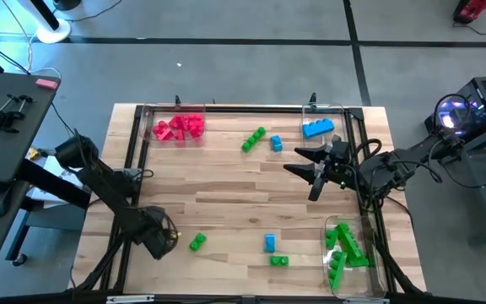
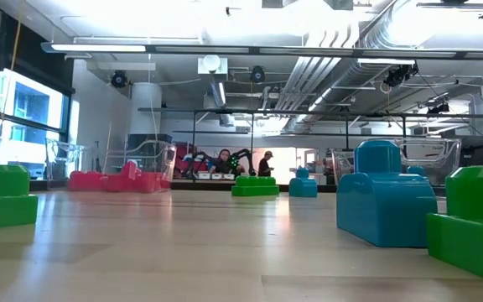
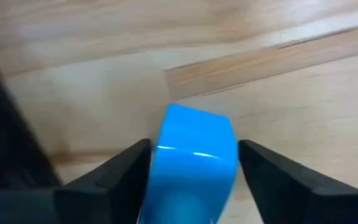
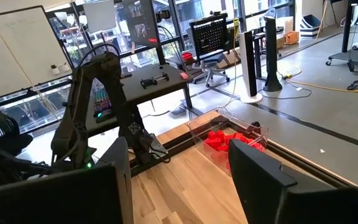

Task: Sort blocks
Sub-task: Put the blue game piece into the top right transparent bin

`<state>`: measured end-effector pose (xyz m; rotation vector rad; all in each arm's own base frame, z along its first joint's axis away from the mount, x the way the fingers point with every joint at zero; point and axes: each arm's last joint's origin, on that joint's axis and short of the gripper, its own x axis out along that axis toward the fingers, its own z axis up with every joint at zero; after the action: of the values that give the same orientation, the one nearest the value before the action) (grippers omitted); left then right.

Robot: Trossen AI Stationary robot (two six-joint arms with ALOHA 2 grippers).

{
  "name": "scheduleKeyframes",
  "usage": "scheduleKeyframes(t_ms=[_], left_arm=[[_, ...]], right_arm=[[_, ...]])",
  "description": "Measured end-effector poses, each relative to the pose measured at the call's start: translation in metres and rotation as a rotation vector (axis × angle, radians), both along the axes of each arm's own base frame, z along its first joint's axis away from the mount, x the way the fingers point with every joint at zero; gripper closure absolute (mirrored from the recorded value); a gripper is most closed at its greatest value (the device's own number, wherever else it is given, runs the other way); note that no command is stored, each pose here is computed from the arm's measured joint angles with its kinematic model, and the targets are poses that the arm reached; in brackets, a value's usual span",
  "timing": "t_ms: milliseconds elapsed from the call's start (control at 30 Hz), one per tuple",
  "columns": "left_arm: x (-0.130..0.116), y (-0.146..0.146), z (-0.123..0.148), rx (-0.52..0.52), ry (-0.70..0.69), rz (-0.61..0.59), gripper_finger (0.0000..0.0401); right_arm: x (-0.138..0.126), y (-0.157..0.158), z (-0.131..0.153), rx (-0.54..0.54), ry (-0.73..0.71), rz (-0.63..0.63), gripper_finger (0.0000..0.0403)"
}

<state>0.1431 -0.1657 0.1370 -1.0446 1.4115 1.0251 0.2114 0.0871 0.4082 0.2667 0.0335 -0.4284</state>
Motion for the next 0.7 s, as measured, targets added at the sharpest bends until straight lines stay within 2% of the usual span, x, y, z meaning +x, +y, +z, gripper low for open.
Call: scheduleKeyframes(t_ms=[267, 333, 567, 700], left_arm=[[0.011, 0.013, 0.0, -0.045, -0.029, -0.111, 0.0263], [0.016, 0.02, 0.002, -0.028, -0.066, -0.147, 0.0291], [0.038, 0.064, 0.034, 0.082, -0.317, -0.195, 0.0293], [0.053, 0.102, 0.068, 0.238, -0.54, -0.221, 0.0293]], right_arm=[[0.0, 0.0, -0.001, 0.017, 0.002, -0.002, 0.0242], [0.0, 0.0, -0.001, 0.018, 0.002, -0.002, 0.0242], [-0.002, -0.001, 0.005, 0.04, -0.047, -0.002, 0.0242], [-0.002, -0.001, 0.008, 0.057, -0.08, -0.01, 0.0242]])
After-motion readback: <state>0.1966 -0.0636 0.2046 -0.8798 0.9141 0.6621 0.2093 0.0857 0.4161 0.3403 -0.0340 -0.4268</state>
